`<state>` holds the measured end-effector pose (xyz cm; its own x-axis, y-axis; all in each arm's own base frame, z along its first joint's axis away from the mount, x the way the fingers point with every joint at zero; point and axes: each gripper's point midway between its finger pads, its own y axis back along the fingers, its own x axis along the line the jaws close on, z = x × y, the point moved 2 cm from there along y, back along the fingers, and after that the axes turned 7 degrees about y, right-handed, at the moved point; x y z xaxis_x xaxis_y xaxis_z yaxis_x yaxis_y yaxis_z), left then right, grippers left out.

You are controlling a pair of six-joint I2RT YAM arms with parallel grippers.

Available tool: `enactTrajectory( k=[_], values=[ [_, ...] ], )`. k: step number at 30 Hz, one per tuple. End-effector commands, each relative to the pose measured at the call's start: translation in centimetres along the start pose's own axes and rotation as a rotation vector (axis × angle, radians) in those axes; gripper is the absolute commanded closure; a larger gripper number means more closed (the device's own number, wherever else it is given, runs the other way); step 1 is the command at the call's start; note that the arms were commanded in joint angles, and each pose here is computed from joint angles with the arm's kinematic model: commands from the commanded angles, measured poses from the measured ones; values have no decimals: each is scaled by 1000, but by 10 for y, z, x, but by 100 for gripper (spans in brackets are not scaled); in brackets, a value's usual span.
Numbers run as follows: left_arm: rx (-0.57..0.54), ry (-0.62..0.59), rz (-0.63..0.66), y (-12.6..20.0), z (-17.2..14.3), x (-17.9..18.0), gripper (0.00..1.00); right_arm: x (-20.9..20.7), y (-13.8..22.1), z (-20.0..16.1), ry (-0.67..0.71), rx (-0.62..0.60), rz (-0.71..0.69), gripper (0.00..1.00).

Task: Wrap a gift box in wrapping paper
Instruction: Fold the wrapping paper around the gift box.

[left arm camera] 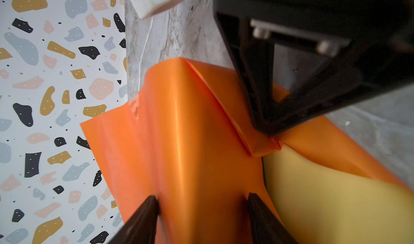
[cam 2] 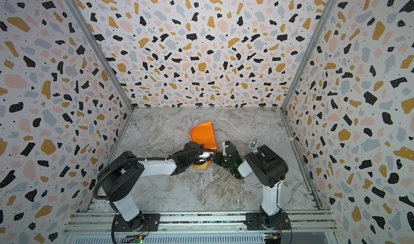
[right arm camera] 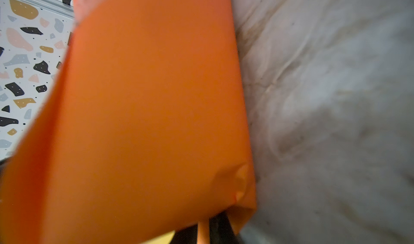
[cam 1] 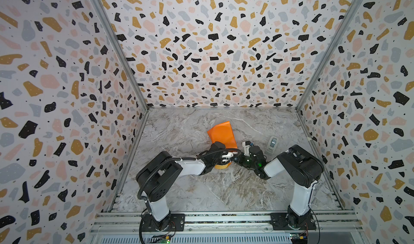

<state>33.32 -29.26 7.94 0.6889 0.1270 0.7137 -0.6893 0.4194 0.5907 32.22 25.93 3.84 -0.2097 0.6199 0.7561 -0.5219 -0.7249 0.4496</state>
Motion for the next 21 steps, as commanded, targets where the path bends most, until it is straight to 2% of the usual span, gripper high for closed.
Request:
enactTrajectory(
  k=[1,10,21],
  values=[
    [22,-3,-81,-5,-7,-21,38,10,9,9,43,6,43,84],
    [28,-6,-80,-6,-8,-22,38,4,11,11,50,42,44,84],
    [29,-1,-80,-7,-8,-21,38,-3,2,-29,34,164,-5,86]
  ],
)
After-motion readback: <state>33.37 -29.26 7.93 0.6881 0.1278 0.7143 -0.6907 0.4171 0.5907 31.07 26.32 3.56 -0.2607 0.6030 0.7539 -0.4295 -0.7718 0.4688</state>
